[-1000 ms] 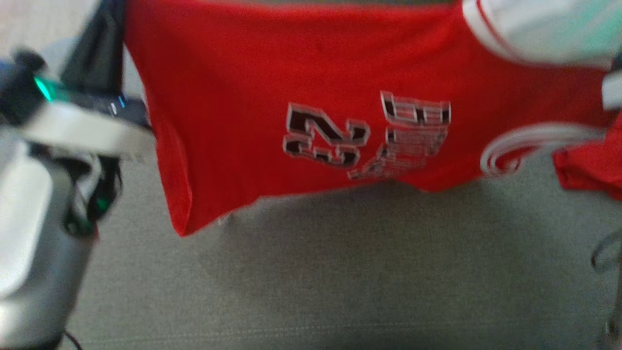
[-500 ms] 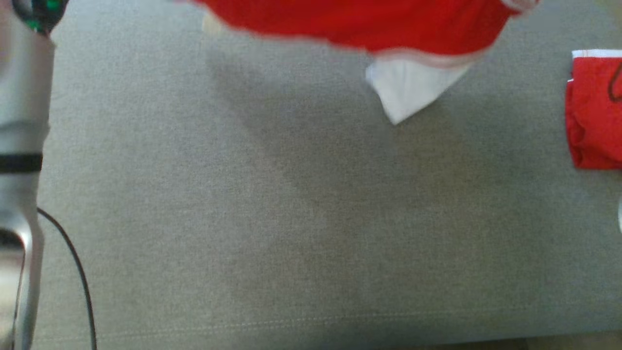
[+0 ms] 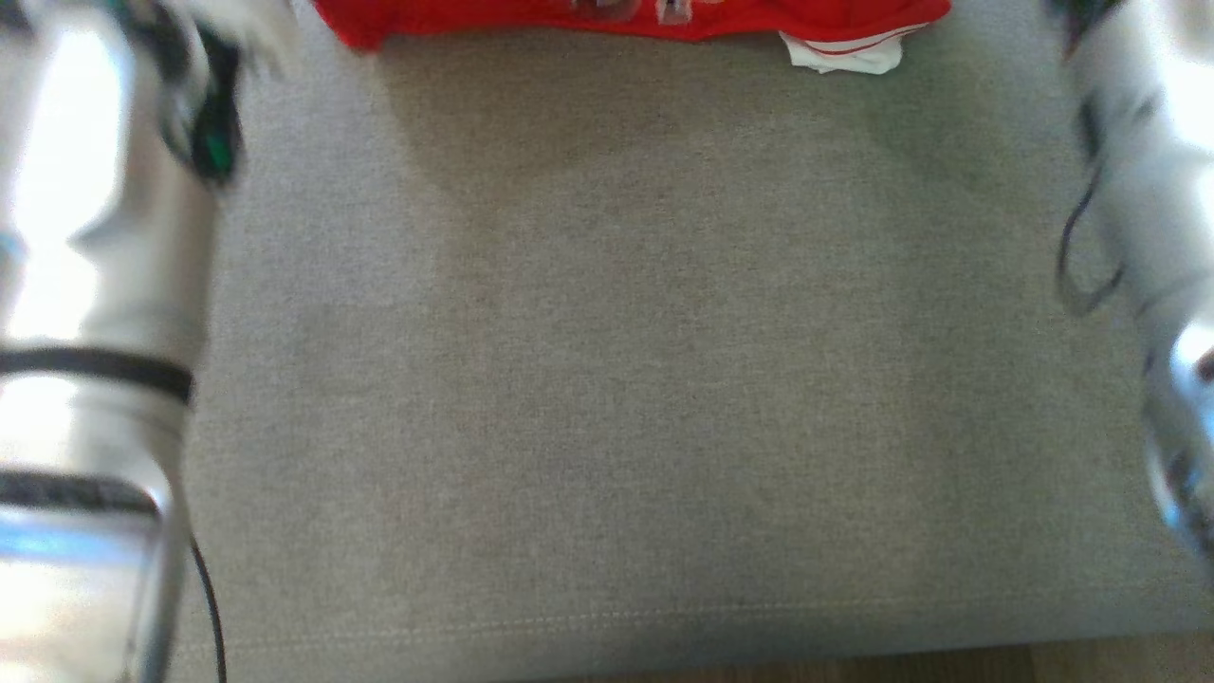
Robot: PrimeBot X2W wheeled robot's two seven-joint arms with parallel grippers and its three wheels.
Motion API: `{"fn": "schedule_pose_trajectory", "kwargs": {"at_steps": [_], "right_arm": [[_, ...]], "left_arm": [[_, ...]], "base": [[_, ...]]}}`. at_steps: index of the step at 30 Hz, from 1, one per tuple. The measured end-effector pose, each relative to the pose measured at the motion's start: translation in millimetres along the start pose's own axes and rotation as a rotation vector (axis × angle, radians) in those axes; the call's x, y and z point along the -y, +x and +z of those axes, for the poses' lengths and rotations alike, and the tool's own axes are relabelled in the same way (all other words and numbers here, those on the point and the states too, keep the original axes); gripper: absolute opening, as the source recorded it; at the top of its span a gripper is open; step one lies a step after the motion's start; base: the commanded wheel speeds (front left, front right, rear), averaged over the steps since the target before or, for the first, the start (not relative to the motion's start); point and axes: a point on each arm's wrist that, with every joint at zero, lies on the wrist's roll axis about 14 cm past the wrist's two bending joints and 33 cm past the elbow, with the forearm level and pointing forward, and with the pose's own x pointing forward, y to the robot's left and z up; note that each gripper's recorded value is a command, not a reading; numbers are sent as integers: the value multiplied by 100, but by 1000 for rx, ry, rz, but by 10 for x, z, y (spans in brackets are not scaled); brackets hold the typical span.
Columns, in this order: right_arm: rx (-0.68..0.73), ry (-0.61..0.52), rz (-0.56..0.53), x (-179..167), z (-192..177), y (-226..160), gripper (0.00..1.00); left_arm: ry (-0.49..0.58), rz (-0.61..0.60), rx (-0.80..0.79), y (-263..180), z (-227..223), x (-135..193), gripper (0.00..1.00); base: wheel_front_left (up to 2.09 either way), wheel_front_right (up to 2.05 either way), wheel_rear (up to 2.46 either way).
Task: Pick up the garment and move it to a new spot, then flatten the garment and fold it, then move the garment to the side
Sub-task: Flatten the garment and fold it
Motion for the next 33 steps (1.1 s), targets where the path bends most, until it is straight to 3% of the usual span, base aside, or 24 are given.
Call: {"fn": "schedule_pose_trajectory", "kwargs": {"at_steps": [5,10,14,21,33], "right_arm": [[-311,94,-48,45,-1233,-534,0],[-418,195,-82,15,-1740,-866,0],[-418,245,-100,-19,-1891,-1098,0],[-489,353,-131,-216,-2213,-2009,0],[-428,474,-220,-83,-2009,-3114,0]], "left_arm": [[-134,73,-262,-539,-1041,-9,0],[-215,107,-328,-781,-1317,40,0],[-264,133,-329,-993,-1371,55,0],[-296,161,-357,-1821,-1509,172,0],[-263,163,-270,-2754,-1240,393,0]], "base": [[0,0,0],[0,0,0],[0,0,0],[0,0,0],[0,0,0]]}}
